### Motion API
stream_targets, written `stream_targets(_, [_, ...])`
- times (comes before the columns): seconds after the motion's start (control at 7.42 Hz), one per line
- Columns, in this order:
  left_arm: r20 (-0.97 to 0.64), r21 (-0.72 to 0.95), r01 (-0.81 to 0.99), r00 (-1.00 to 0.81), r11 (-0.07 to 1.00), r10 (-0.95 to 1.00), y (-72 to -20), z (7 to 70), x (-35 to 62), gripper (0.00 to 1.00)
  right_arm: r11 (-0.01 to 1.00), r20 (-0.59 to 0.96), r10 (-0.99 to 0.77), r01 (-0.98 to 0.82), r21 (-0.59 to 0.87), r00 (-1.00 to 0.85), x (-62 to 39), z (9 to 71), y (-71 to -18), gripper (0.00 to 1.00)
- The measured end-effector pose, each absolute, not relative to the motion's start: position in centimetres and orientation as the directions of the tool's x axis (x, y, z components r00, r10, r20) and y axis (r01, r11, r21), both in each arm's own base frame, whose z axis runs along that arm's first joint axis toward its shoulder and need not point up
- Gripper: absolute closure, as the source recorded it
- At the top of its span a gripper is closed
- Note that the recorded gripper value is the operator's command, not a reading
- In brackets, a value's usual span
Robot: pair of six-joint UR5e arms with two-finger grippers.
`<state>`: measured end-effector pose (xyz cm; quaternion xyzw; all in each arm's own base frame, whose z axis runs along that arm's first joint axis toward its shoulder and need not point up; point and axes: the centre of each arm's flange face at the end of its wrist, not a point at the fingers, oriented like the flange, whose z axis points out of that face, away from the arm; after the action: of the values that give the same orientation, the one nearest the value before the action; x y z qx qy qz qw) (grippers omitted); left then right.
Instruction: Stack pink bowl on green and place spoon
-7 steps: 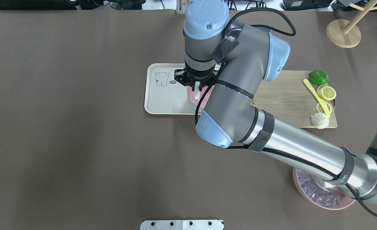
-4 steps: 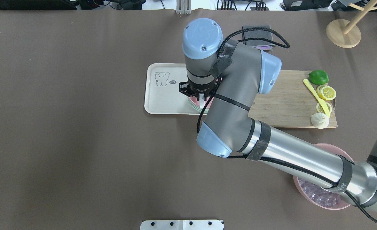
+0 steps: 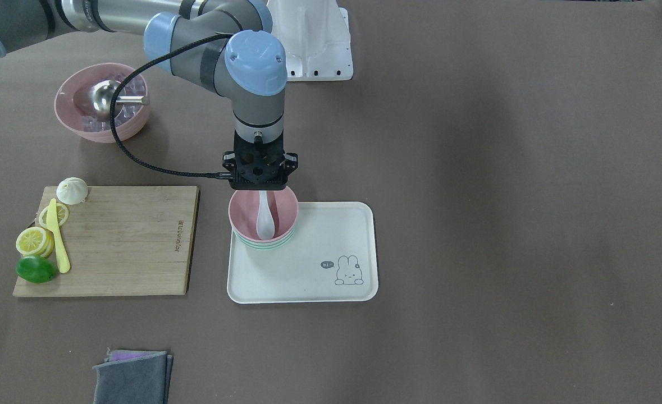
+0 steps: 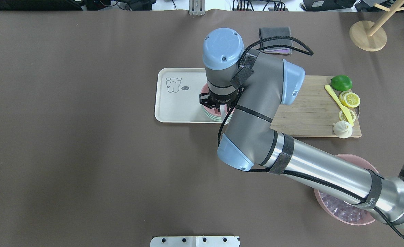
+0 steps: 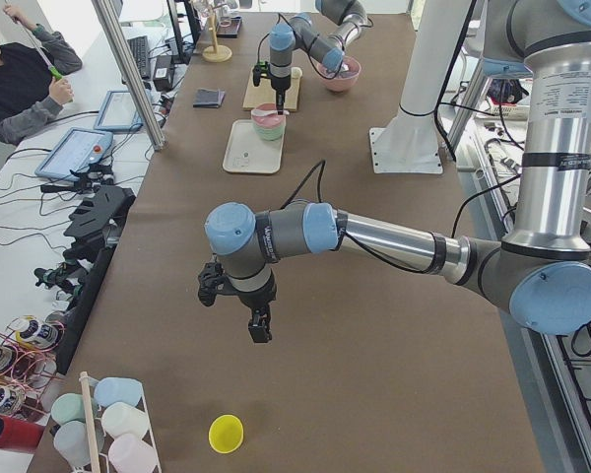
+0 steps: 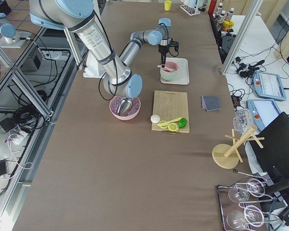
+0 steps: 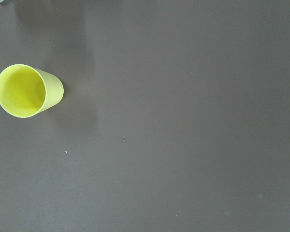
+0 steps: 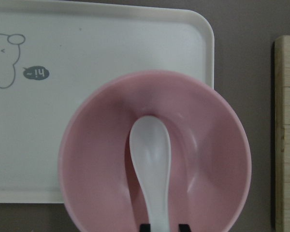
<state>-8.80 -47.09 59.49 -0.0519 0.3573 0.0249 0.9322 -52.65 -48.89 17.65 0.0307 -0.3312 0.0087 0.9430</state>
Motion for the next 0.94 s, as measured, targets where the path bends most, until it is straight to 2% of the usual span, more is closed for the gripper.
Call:
stream_targets(0.4, [-0.669,-0.081,-0.084,0.743,0.993,0.008,-47.1,59.6,-8.8,0.01,0.997,0.643,0.009,-0.056,0.052,0.766,-50.9,16.8,-50.1,0.0])
stream_targets(0.67, [-0.669,-0.083,-0.083,0.743,0.993,0.006,-47.0,59.7,-8.8,0.01,0.996,0.666,0.04,-0.085,0.034,0.745,-46.0,16.9,-54.1,0.0])
stream_targets(0.94, [-0.669,-0.084,-0.082,0.743,0.993,0.005,-46.9,59.7,-8.9,0.01,0.998,0.675,-0.001,-0.047,0.053,0.738,-38.2,20.2,-59.2,0.0])
